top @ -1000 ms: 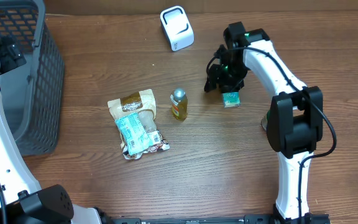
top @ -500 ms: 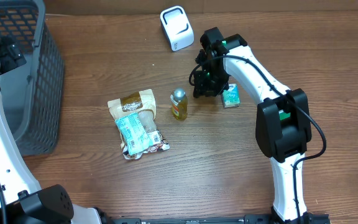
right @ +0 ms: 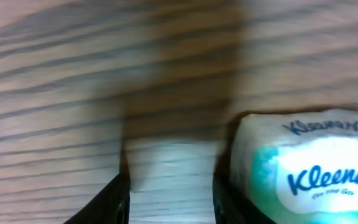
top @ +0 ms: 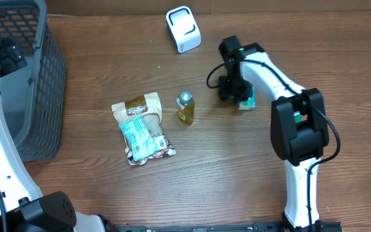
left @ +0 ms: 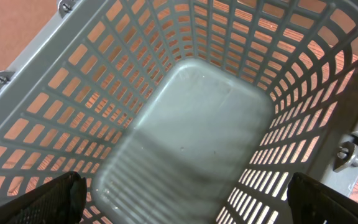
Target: Scan the item barcode
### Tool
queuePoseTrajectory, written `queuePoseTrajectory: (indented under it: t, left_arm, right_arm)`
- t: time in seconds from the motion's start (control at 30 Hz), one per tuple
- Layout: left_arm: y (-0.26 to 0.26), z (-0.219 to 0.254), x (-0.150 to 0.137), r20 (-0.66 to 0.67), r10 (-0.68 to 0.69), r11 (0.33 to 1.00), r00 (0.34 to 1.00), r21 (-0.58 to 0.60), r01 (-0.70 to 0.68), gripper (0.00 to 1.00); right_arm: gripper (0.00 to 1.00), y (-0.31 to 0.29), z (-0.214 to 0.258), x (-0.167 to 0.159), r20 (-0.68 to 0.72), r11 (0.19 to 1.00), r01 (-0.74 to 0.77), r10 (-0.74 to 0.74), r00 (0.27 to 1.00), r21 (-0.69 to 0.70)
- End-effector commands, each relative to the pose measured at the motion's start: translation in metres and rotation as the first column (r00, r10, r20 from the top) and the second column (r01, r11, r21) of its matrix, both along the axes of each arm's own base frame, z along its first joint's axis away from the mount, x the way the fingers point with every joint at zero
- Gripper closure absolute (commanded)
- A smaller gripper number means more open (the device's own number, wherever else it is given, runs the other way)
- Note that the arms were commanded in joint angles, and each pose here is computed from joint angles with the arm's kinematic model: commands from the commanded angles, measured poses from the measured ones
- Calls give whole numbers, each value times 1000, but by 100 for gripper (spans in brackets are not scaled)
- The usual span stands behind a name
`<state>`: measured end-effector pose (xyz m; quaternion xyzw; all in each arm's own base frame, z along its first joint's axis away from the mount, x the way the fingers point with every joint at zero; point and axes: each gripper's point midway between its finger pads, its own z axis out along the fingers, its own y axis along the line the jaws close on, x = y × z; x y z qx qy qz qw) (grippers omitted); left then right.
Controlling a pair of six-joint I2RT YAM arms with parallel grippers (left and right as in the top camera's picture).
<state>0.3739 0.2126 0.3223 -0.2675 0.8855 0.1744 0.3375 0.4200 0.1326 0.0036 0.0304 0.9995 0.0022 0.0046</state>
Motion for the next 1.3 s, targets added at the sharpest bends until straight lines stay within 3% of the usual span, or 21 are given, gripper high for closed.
queuePoseTrajectory:
  t: [0.0, 0.1, 0.37, 0.7, 1.1, 1.2, 1.27]
  left_arm:
    - [-2, 5, 2, 6, -21, 1000, 1000, 11, 21, 0]
    - [-2, 5, 2, 6, -21, 1000, 1000, 11, 21, 1]
    - [-2, 5, 2, 6, -20, 1000, 1000, 10, 20, 0]
    - [-2, 5, 2, 7, -21, 1000, 1000, 10, 21, 1]
    - [-2, 5, 2, 7, -21, 1000, 1000, 10, 21, 1]
    - [-2, 5, 2, 6, -21, 1000, 1000, 11, 21, 0]
    - [-2, 5, 2, 7, -20, 1000, 1000, 11, 20, 0]
  right_arm:
    - [60, -24, 2, 2, -19, 987, 159, -159, 987, -6]
    - [57, -14, 14, 5, -37, 984, 161, -158, 987, 76]
    - [50, 2, 94, 9, 47, 991, 69, -75, 996, 115]
    - [39, 54, 178, -30, 171, 980, -137, 112, 979, 144]
    - [28, 98, 198, -64, 222, 956, -278, 252, 942, 97]
    - [19, 100, 199, -58, 260, 957, -287, 265, 928, 48]
    - [2, 102, 200, -56, 272, 956, -290, 267, 925, 49]
